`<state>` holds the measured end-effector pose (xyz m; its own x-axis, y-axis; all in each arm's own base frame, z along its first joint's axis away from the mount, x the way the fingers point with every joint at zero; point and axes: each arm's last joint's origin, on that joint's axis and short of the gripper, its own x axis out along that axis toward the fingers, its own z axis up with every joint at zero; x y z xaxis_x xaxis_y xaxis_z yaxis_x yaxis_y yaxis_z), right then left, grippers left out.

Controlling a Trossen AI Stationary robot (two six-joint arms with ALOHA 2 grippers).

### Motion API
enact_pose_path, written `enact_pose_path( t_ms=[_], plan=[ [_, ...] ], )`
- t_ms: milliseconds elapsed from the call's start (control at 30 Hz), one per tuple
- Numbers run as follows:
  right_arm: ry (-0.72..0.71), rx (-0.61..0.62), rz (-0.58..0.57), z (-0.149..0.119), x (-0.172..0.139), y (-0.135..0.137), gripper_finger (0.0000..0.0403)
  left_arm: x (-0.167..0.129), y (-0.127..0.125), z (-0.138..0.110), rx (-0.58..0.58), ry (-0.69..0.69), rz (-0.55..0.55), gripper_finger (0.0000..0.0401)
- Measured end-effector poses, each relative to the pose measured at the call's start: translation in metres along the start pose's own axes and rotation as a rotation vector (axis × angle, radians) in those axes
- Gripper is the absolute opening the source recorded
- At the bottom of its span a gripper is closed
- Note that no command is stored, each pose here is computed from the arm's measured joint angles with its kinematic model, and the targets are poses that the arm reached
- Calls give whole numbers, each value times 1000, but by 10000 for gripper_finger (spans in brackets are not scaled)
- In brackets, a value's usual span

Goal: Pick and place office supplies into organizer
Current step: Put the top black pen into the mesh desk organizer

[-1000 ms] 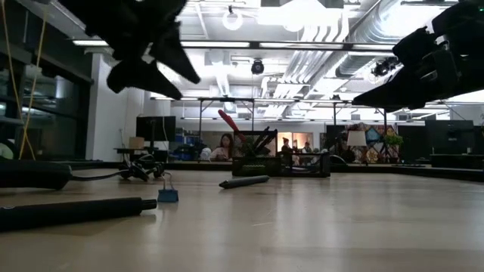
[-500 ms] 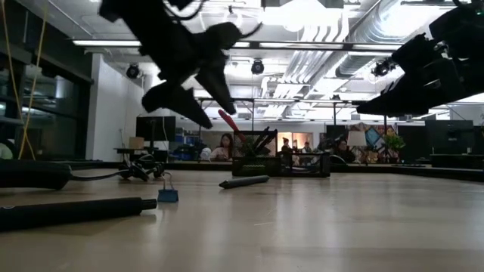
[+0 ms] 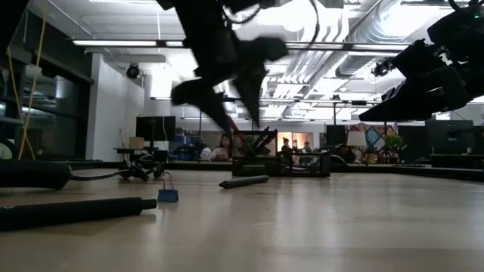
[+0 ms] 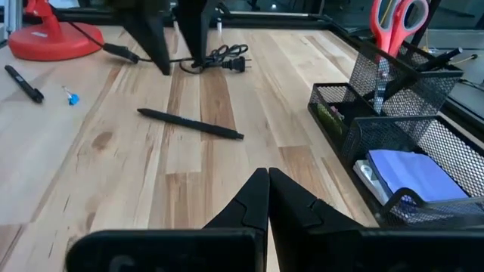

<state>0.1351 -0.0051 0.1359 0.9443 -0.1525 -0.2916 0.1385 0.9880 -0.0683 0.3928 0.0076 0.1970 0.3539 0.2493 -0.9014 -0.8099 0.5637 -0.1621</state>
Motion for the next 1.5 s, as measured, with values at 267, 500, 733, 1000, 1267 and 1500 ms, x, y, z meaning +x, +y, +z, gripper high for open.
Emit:
enact_pose_path(
  t_ms=[267, 500, 733, 1000, 1267, 1500],
  plan=[
    [29, -4, 1, -3, 0, 0, 0, 21, -13, 3, 4, 27, 69, 232],
    [64, -10, 2, -6, 0, 0, 0, 39, -17, -5, 10, 82, 83, 232],
    [97, -14, 3, -9, 1, 0, 0, 40, -16, -1, 4, 52, 85, 232],
    [104, -15, 3, -10, 1, 0, 0, 47, -1, 27, -24, 9, 64, 232],
    [106, -16, 3, -10, 1, 0, 0, 55, -1, 28, -10, 6, 65, 232],
    [106, -16, 3, -10, 1, 0, 0, 62, 0, 23, 5, 9, 91, 232]
  ],
)
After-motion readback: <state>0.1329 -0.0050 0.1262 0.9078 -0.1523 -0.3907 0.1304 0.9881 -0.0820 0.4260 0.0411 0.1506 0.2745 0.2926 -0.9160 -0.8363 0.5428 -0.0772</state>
